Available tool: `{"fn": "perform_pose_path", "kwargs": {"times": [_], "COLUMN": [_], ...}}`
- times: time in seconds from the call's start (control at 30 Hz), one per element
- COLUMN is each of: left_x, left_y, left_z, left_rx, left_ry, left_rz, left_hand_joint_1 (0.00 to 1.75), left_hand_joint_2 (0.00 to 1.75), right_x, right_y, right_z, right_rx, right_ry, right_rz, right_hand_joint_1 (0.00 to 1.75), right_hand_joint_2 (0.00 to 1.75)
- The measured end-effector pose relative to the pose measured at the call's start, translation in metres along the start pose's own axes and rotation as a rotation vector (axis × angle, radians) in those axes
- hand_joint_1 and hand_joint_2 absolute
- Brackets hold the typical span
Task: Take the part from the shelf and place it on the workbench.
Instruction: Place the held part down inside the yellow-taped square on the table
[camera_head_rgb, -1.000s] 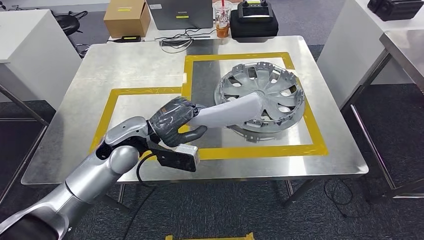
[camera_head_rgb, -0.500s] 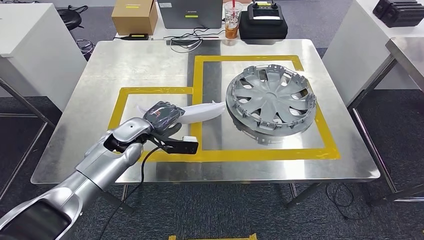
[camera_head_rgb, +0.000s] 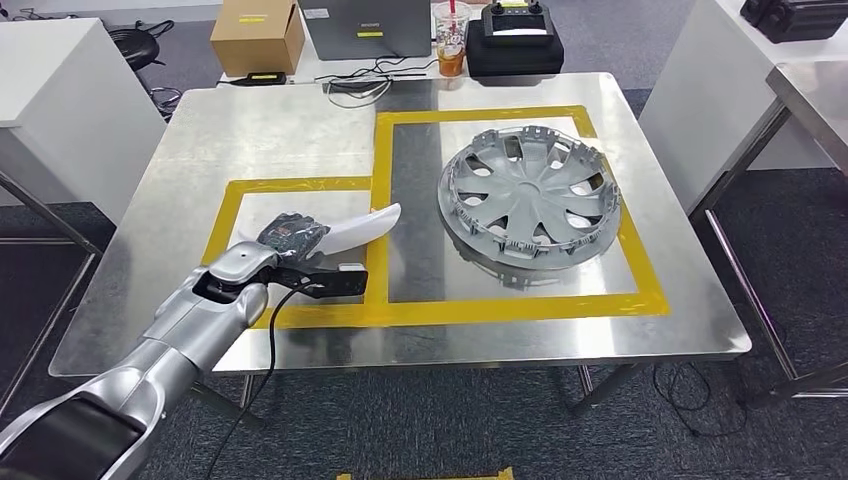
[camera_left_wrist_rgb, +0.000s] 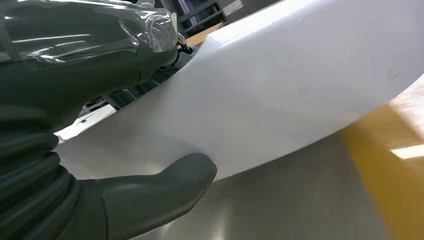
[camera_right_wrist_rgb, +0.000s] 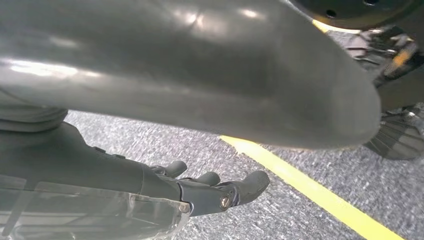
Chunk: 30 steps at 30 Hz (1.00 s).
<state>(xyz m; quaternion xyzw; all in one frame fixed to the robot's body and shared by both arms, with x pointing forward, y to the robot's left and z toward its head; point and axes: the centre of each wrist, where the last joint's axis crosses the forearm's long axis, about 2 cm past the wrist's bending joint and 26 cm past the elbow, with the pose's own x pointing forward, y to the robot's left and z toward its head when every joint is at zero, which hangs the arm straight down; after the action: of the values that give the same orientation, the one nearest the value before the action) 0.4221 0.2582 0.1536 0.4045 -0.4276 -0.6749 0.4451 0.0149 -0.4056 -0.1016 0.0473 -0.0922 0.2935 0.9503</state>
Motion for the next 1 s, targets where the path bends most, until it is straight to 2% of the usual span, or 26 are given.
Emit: {"fn": "perform_pose_path", "kwargs": {"times": [0.2, 0.43, 0.57, 0.7, 0.83, 1.0], "left_x": [-0.019, -0.027, -0.03, -0.036, -0.038, -0.03], "left_y": [-0.002, -0.006, -0.009, -0.017, -0.024, -0.032], "left_z": [0.001, 0.003, 0.004, 0.006, 0.008, 0.018], "left_rx": [-0.018, -0.035, -0.056, -0.077, -0.033, 0.17], "left_ry": [0.132, 0.17, 0.183, 0.175, 0.163, 0.05], "left_rz": [0.011, 0.048, 0.052, 0.041, 0.058, 0.225], "left_hand_joint_1": [1.75, 1.75, 0.0, 0.0, 0.0, 0.0], "left_hand_joint_2": [1.75, 1.75, 1.75, 1.75, 0.0, 0.0], "right_x": [0.009, 0.012, 0.013, 0.015, 0.02, 0.017], "right_y": [-0.004, -0.005, -0.006, -0.009, -0.012, -0.011], "right_z": [-0.002, -0.002, -0.002, -0.001, -0.002, -0.002], "right_rx": [0.0, -0.001, 0.0, -0.001, -0.003, 0.0], "right_ry": [-0.002, -0.004, 0.002, 0.013, 0.009, -0.005], "right_rz": [0.009, 0.014, 0.018, 0.029, 0.033, 0.021], "right_hand_joint_1": [0.0, 0.0, 0.0, 0.0, 0.0, 0.0], "right_hand_joint_2": [0.0, 0.0, 0.0, 0.0, 0.0, 0.0]}}
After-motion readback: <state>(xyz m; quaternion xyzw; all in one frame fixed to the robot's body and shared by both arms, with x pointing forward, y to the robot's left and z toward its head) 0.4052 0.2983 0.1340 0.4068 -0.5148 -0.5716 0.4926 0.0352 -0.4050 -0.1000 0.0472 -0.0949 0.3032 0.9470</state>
